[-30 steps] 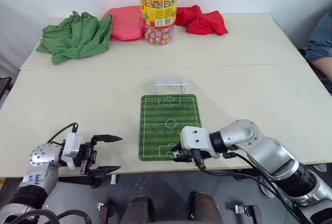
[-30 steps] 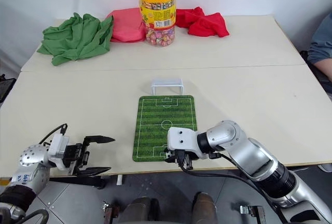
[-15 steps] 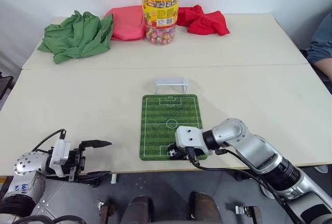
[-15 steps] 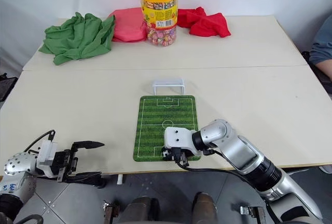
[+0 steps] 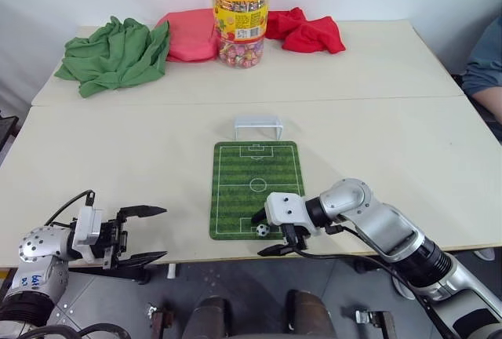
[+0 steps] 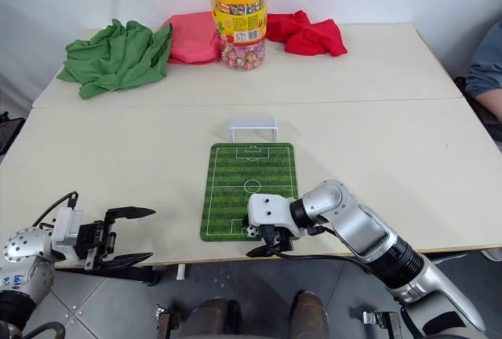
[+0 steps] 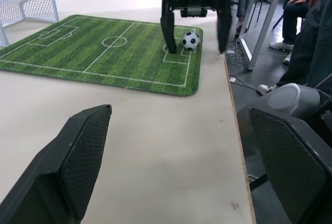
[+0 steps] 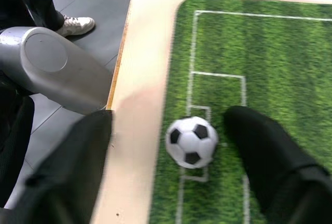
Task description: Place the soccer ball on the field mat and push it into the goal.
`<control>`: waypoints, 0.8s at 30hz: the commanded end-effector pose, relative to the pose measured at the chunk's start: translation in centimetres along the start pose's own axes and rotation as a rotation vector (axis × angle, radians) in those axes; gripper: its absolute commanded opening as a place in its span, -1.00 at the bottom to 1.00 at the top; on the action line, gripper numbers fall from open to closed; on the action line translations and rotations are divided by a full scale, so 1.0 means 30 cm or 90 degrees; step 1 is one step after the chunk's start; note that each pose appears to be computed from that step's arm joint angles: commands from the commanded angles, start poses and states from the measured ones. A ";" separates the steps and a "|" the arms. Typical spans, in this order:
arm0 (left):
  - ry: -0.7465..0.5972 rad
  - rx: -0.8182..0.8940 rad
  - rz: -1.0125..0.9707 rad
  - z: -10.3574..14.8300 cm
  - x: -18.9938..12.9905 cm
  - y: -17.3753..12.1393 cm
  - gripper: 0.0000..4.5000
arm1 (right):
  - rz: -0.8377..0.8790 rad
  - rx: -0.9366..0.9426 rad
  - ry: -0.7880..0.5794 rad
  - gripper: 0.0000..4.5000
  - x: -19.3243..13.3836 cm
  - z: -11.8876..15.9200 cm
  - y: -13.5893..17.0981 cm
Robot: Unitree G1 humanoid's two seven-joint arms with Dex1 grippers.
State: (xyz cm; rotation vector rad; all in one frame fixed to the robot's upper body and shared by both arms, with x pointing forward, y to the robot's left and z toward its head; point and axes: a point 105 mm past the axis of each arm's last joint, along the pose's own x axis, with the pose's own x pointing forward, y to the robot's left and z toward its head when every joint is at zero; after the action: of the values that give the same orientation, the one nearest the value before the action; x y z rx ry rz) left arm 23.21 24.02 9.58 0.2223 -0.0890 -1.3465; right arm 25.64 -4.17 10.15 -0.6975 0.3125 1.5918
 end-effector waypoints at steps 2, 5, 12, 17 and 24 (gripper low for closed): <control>-0.008 0.013 -0.065 0.012 0.001 -0.027 1.00 | -0.024 -0.023 -0.014 0.66 -0.024 0.044 -0.027; -0.012 0.014 -0.067 0.012 0.008 -0.025 1.00 | -0.020 -0.033 -0.037 0.66 -0.038 0.080 -0.021; -0.014 0.013 -0.067 0.012 0.012 -0.020 1.00 | -0.017 -0.042 -0.123 0.26 -0.105 0.159 0.000; -0.016 0.011 -0.067 0.013 0.013 -0.014 1.00 | -0.044 -0.029 -0.135 -0.52 -0.126 0.129 0.011; -0.015 0.010 -0.069 0.017 0.017 -0.002 1.00 | -0.031 0.004 -0.148 -0.98 -0.112 0.067 0.059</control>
State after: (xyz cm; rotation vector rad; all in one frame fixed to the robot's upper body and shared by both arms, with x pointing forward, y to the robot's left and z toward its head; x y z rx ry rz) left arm 24.16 23.47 10.11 0.2121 -0.1200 -1.3508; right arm 23.82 -6.09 12.60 -0.4888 0.1818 1.5884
